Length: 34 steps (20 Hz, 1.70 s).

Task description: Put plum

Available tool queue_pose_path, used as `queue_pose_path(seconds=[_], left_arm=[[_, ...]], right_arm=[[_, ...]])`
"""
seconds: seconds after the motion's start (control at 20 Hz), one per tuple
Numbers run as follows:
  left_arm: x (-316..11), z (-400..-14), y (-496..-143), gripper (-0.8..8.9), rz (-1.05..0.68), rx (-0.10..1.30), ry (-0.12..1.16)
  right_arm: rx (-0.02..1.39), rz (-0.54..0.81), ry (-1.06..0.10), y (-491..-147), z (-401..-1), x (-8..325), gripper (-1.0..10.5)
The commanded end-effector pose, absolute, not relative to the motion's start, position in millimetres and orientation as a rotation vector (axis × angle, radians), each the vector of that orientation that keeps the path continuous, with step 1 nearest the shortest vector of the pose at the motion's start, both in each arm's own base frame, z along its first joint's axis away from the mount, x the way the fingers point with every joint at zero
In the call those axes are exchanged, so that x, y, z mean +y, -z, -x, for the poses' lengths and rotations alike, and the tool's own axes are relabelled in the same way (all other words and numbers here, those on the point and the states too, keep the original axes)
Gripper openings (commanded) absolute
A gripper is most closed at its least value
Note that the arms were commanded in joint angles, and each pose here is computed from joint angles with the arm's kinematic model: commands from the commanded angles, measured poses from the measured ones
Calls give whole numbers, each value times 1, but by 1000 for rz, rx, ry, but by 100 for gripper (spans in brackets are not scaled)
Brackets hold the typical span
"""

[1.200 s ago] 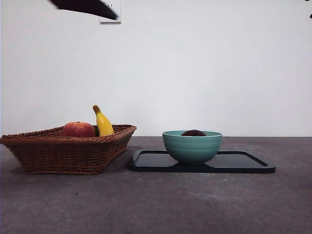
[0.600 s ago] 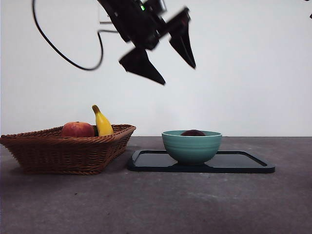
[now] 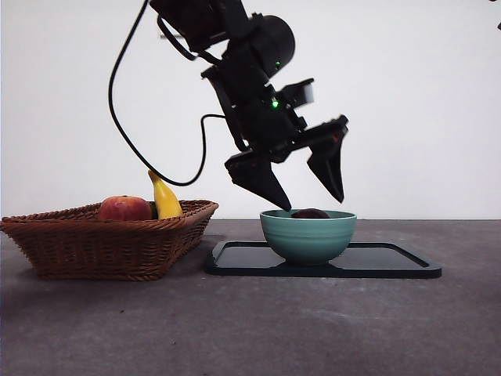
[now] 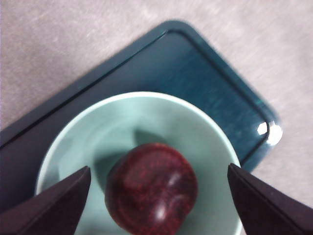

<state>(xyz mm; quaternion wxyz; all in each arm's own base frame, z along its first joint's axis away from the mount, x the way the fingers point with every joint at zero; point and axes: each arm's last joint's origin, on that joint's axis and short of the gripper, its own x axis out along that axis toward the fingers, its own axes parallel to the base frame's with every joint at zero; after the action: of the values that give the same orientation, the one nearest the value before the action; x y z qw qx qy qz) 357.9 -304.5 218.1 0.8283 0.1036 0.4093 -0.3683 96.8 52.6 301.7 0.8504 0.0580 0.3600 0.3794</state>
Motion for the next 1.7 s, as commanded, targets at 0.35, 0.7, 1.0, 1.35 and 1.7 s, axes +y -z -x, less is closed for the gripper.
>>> queue_pose_path(seconds=[0.35,0.7,1.0,1.35,1.7], left_arm=[[-321,-361,-187,432,-286,901,789],[-321,-361,-187,337,-290,899,793],[-323,-362,-192,239,-286,888,794],[-324,-368,-237,240,-271,845,793],[-299,-365,-322,240,-236,779,768]], right_arm=[[778,-132,-800,-302,-96,53,167],[774,-131,-800,-302,-96,53,167],[771,-126,-800,-303,-96,53,167],[770,-124,-794,-303,-96,53,167],[762,-122,-796,-303,-97,53,167]])
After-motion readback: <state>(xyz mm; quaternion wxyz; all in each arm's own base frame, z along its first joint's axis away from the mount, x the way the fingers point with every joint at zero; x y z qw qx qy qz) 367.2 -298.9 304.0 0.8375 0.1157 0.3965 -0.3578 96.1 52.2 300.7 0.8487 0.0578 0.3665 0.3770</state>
